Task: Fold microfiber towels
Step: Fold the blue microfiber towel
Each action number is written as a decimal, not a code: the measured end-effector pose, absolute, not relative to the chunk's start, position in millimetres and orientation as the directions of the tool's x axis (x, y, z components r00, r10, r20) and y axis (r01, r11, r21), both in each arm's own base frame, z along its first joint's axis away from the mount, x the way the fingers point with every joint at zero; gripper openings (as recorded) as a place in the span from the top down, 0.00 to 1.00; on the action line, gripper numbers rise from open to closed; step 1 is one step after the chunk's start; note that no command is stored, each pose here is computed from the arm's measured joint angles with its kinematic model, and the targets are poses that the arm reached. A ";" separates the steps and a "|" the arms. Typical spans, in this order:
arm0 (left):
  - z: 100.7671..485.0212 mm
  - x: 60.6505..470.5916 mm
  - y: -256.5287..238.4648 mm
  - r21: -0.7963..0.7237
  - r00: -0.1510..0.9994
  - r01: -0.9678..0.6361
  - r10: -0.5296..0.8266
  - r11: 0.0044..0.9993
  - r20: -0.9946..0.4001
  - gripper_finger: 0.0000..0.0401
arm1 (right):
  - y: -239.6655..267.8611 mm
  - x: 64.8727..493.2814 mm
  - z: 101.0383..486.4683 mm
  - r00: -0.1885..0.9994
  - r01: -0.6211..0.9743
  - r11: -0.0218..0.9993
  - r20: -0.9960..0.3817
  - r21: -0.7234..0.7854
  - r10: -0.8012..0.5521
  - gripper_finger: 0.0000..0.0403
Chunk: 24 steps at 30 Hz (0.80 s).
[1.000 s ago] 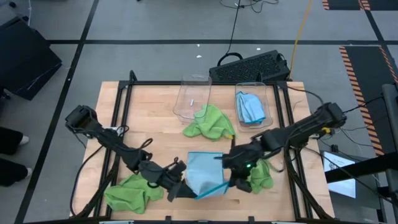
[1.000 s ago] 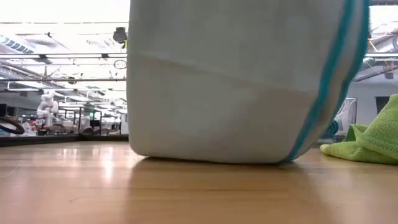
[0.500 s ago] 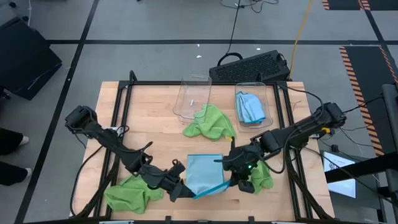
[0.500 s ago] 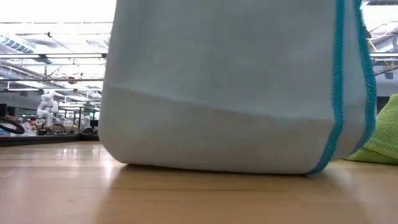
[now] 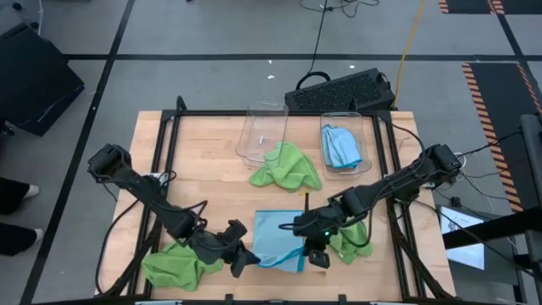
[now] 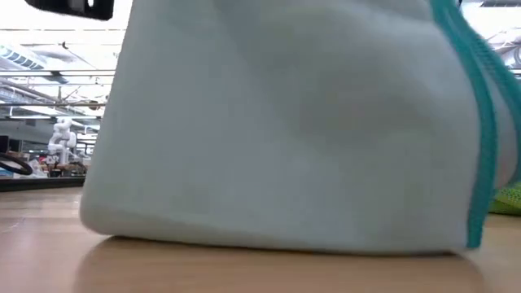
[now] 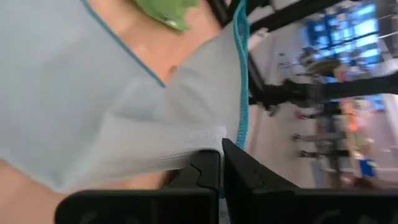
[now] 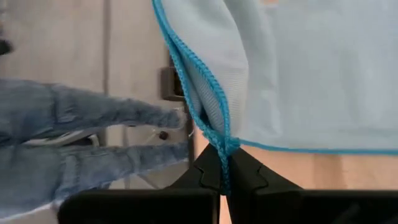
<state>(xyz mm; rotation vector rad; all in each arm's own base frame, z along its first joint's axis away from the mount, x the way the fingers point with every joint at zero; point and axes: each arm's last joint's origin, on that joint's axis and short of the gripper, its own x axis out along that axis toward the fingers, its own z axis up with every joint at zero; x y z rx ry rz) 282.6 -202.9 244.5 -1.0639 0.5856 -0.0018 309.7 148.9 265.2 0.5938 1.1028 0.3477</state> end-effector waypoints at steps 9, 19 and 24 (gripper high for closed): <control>232.3 286.9 -180.9 -0.714 0.820 -0.414 -0.109 0.565 -0.562 0.97 | 132.0 306.8 252.4 0.402 0.173 0.872 -0.841 0.458 0.362 1.00; 221.5 293.7 -148.9 -0.586 0.747 -0.546 0.031 0.599 -0.664 0.96 | 111.7 304.0 212.4 0.402 0.285 0.840 -0.853 0.461 0.331 1.00; 220.8 299.4 -135.5 -0.549 0.738 -0.553 0.063 0.628 -0.672 0.99 | 104.8 303.8 200.7 0.424 0.303 0.826 -0.843 0.476 0.330 1.00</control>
